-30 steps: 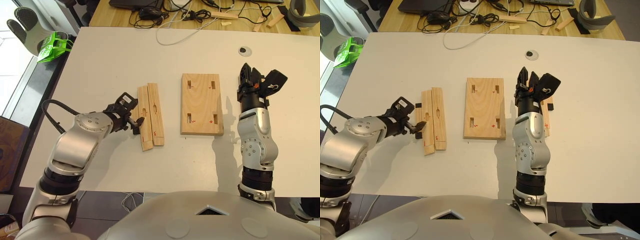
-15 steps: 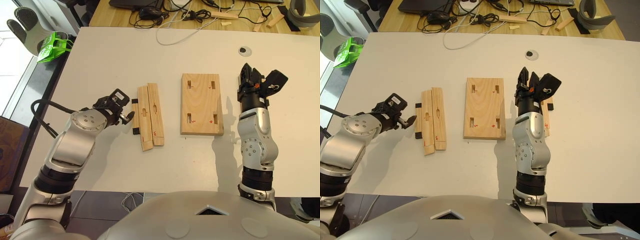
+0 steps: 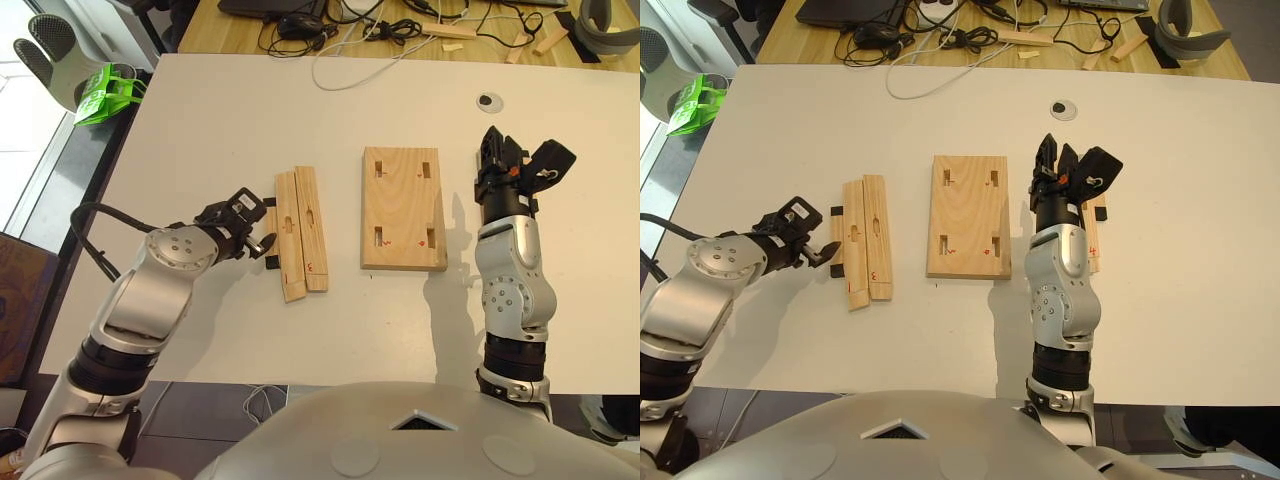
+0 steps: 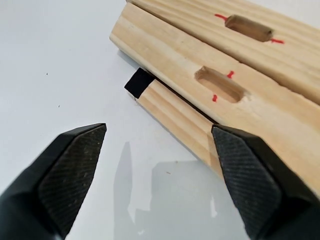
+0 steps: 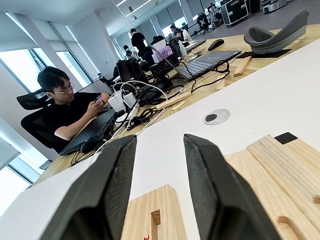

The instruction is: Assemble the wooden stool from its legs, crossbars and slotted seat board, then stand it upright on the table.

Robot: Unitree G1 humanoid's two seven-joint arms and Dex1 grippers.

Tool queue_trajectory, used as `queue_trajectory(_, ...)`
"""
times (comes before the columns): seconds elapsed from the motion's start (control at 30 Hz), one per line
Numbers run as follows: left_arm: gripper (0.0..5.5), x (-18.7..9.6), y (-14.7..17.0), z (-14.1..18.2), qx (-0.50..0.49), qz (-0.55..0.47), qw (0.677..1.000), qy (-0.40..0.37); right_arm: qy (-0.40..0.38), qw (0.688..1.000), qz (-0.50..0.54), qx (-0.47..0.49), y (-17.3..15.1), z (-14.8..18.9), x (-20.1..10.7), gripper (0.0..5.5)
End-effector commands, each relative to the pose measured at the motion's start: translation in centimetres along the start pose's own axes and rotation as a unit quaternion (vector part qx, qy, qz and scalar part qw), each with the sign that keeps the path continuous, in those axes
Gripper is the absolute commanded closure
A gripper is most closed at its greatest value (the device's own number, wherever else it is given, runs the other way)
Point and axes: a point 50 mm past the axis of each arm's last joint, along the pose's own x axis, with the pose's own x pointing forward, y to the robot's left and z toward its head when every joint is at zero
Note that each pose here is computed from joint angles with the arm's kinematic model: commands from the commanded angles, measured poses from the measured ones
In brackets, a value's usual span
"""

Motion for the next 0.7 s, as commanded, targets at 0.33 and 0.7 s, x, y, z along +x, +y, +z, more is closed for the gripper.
queue_trajectory(0.33,1.63,-0.32,-0.56,-0.11,0.036,-0.035,0.999,0.016,-0.003,1.0,0.002,0.031,0.96,0.0,-0.13,3.75)
queue_trajectory(0.7,1.63,-0.47,-0.62,0.22,0.039,-0.05,0.998,0.016,-0.002,0.999,0.002,0.034,0.99,-0.08,-0.16,3.75)
